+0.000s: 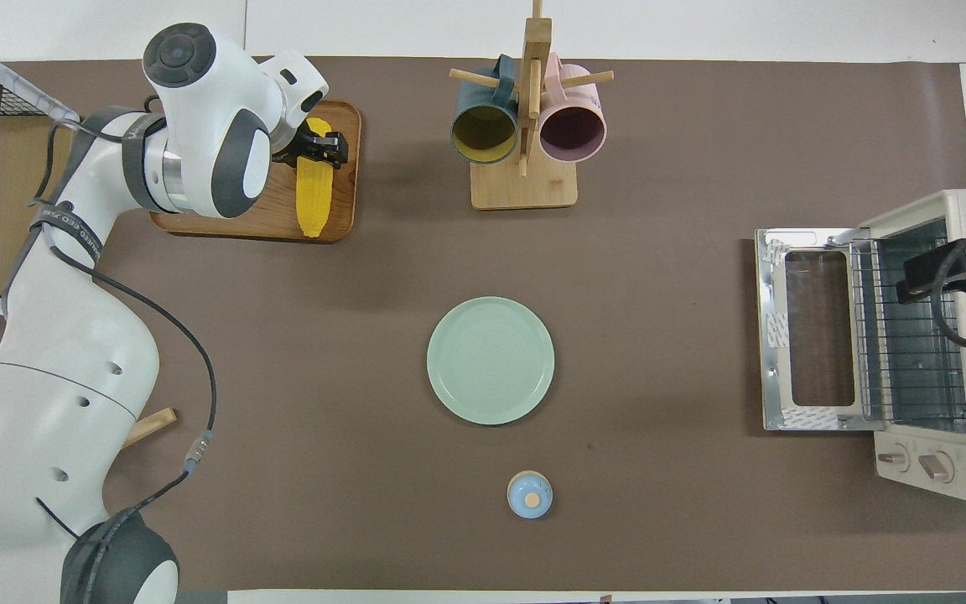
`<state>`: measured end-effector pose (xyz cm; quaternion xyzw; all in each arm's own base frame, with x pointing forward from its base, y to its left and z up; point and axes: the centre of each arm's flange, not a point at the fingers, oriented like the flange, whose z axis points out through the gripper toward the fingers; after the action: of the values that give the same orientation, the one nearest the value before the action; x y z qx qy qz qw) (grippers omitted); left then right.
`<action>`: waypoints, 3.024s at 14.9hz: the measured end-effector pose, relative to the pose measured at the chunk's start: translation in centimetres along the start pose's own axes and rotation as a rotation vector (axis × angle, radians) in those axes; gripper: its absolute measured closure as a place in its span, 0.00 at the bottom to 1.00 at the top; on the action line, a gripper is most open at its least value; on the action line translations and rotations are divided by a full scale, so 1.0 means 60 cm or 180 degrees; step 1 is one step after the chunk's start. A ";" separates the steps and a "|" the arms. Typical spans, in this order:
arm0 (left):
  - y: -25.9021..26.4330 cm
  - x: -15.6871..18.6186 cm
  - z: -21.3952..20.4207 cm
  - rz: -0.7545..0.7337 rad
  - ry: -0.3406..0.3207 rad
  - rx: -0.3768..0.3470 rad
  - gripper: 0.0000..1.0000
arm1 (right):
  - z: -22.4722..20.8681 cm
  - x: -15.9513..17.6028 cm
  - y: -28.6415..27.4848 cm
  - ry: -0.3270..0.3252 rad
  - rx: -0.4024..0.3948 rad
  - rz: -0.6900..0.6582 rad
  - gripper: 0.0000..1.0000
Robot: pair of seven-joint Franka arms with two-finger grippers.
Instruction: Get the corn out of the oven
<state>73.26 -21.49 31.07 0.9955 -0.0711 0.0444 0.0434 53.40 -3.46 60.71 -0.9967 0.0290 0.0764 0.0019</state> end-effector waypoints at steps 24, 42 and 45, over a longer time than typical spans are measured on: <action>-0.097 -0.213 -0.530 -0.0396 -0.0349 0.0285 0.00 | 0.000 0.000 0.000 0.0000 0.0000 0.0000 0.00; -0.116 -0.307 -0.556 -0.0478 -0.0435 0.0211 0.00 | 0.000 0.000 0.000 0.0000 0.0000 0.0000 0.00; -0.110 -0.308 -0.562 -0.0482 -0.0436 0.0118 0.00 | 0.000 0.000 0.000 0.0000 0.0000 0.0000 0.00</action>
<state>53.23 -9.30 62.25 0.9994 0.0023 -0.0259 0.0232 53.40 -3.46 60.71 -0.9967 0.0290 0.0764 0.0019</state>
